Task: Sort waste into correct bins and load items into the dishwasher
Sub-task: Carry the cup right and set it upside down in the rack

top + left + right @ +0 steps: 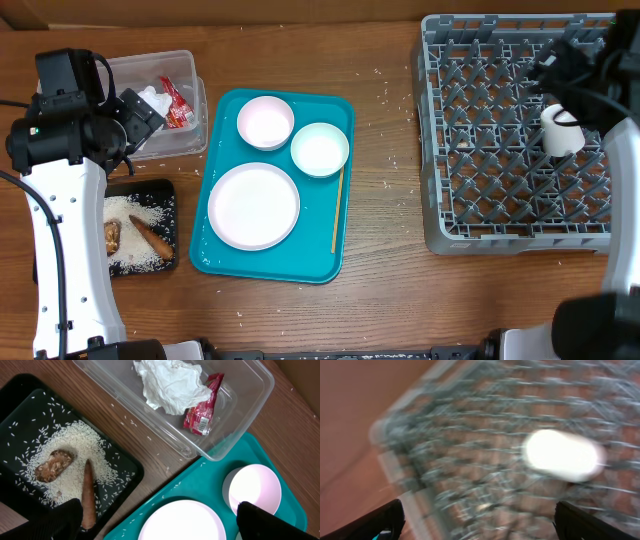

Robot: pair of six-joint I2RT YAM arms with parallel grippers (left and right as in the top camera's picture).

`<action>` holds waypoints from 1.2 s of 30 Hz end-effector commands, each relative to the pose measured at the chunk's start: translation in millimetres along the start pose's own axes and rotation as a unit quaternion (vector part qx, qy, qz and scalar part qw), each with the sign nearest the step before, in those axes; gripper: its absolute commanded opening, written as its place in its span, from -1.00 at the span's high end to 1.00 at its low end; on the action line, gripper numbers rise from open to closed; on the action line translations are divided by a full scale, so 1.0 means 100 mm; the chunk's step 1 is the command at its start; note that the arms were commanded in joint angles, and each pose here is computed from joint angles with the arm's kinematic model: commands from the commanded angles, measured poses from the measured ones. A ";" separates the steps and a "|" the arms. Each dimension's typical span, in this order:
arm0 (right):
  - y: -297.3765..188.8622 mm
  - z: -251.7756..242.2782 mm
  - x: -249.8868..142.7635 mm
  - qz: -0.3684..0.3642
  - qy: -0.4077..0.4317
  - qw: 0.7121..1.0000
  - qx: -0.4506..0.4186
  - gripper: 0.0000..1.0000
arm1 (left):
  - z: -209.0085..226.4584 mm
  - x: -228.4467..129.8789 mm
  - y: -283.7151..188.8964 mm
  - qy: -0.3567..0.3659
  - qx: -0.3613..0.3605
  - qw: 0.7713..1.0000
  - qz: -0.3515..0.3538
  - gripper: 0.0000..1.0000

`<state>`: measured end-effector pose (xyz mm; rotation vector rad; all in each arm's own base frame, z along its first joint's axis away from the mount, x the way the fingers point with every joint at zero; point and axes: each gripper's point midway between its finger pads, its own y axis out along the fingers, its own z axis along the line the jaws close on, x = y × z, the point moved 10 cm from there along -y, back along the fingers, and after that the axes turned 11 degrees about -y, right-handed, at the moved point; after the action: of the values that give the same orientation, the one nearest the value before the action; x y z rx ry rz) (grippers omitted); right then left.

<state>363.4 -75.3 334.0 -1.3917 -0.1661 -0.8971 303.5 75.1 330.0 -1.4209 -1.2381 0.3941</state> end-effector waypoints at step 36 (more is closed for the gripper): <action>1.09 -0.61 0.05 0.050 0.000 0.992 -0.114 0.93 | -0.01 0.00 -0.01 -0.006 -0.002 1.000 0.000 -1.00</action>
<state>402.1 -156.8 227.4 -1.7281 0.1383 -0.8977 303.5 75.1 330.0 -1.4209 -1.2381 0.3941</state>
